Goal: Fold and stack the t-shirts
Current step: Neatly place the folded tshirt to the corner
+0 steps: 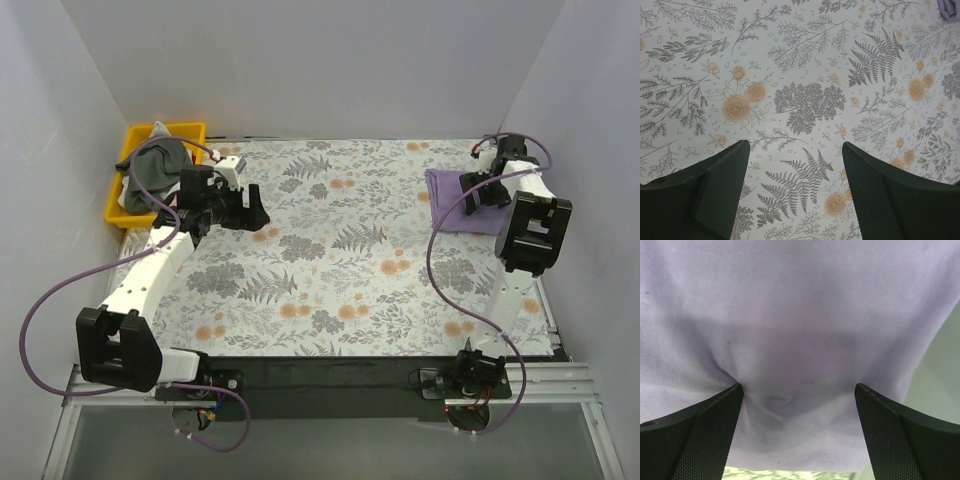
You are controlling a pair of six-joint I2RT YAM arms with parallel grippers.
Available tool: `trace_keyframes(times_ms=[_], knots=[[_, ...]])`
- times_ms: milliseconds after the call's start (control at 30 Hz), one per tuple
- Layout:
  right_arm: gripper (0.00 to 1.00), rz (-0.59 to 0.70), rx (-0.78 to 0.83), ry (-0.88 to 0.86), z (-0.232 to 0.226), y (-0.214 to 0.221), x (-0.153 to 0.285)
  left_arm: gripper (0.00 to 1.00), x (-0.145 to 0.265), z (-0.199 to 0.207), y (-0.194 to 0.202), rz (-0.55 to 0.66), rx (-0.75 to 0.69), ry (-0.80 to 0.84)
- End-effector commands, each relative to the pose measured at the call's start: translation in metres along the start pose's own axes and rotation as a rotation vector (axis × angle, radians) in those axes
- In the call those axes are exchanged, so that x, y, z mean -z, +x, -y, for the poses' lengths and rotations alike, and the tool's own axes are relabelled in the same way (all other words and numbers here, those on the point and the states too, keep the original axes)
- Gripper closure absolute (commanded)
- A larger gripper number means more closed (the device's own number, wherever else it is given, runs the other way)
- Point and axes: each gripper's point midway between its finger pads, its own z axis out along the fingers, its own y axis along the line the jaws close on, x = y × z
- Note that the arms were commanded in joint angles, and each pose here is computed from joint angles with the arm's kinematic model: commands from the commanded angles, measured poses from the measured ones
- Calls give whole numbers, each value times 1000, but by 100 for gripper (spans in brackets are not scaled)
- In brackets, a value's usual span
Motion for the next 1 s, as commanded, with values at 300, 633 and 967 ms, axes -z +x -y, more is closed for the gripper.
trace_keyframes(times_ms=[300, 633, 967], knots=[[2, 86, 122, -11, 14, -37, 66, 26, 16, 9, -32, 70, -39, 13], [2, 15, 74, -78, -30, 34, 129, 26, 27, 20, -49, 108, -46, 47], [2, -119, 30, -91, -41, 89, 90, 25, 31, 17, -48, 105, -95, 30]])
